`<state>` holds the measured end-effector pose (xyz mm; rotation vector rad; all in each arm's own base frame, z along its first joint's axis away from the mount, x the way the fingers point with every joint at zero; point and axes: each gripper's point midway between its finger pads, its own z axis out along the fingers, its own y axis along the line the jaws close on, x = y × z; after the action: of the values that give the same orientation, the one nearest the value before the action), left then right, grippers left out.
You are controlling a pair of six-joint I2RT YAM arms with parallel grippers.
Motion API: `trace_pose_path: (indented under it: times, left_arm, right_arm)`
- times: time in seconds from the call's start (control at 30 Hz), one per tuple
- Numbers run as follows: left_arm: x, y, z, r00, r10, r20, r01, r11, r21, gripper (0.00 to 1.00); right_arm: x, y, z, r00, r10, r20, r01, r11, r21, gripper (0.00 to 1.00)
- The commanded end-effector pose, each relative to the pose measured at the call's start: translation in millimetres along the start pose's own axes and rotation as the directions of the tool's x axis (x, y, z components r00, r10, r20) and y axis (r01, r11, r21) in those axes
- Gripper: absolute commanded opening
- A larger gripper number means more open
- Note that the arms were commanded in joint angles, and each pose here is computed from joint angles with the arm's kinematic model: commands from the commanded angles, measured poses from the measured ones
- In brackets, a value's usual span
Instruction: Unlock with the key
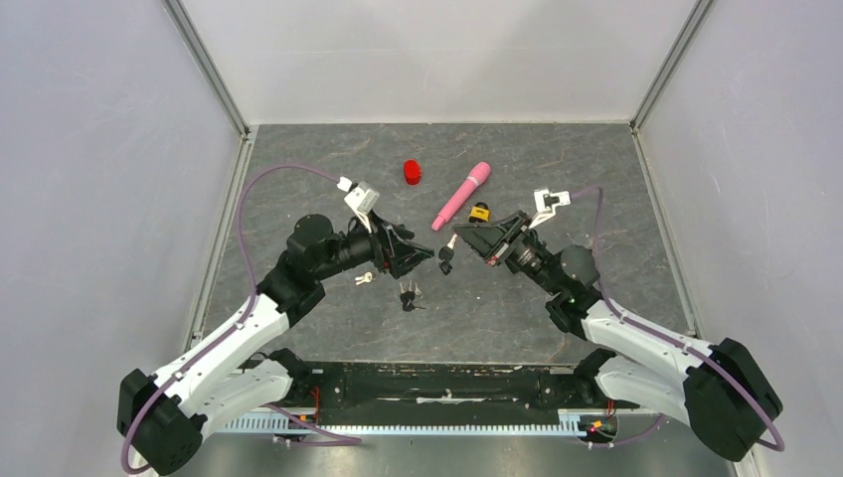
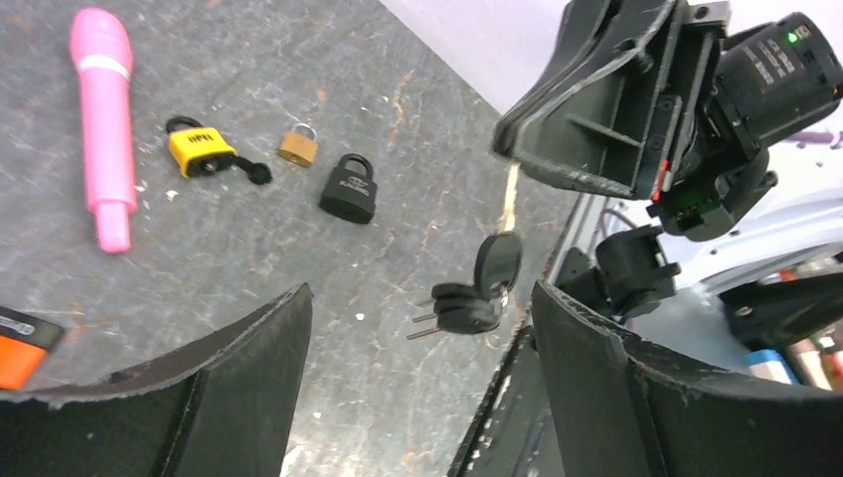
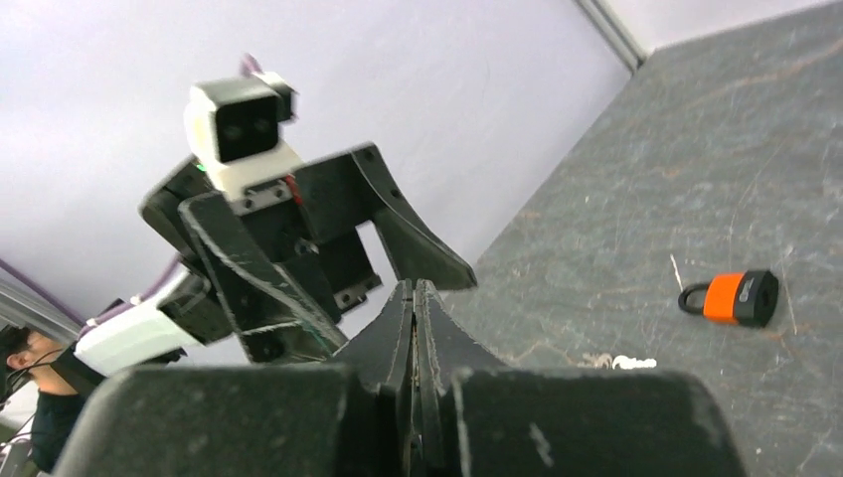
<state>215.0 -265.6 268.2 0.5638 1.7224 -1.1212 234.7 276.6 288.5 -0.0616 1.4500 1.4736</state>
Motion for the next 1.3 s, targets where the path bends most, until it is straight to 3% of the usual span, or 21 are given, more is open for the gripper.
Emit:
trace_pose_path:
  times: [0.0, 0.17, 0.27, 0.63, 1.0, 1.27]
  left_arm:
    - [-31.9, -23.1, 3.9, 0.953, -0.244, 0.179, 0.22, 0.965, 0.146, 0.85]
    - [-48.0, -43.7, 6.9, 0.891, -0.398, 0.219, 0.314, 0.888, 0.337, 0.86]
    - [-52.1, -54.3, 10.0, 0.884, -0.428, 0.187, 0.325, 0.851, 0.412, 0.86]
    - [-45.1, -67.5, 20.0, 0.888, -0.441, 0.131, 0.339, 0.821, 0.459, 0.82]
    - [-40.8, -81.1, 26.9, 0.906, -0.413, 0.098, 0.319, 0.815, 0.484, 0.59]
    - [-39.5, -87.1, 27.1, 0.912, -0.4, 0.09, 0.308, 0.814, 0.493, 0.32]
  right_arm:
    - [-32.8, 22.4, -7.4, 0.986, -0.054, 0.158, 0.066, 0.995, -0.07, 0.0]
    - [-42.0, 31.5, -16.9, 0.975, -0.034, 0.222, 0.06, 0.992, -0.112, 0.0]
    - [-42.6, 35.0, -16.9, 0.974, -0.035, 0.224, 0.065, 0.99, -0.128, 0.0]
    - [-47.5, 45.0, -16.6, 0.969, -0.015, 0.245, 0.06, 0.982, -0.179, 0.0]
    - [-49.1, 48.0, -17.9, 0.968, -0.006, 0.251, 0.055, 0.98, -0.191, 0.0]
    - [-49.0, 48.1, -18.8, 0.968, -0.001, 0.251, 0.051, 0.98, -0.192, 0.0]
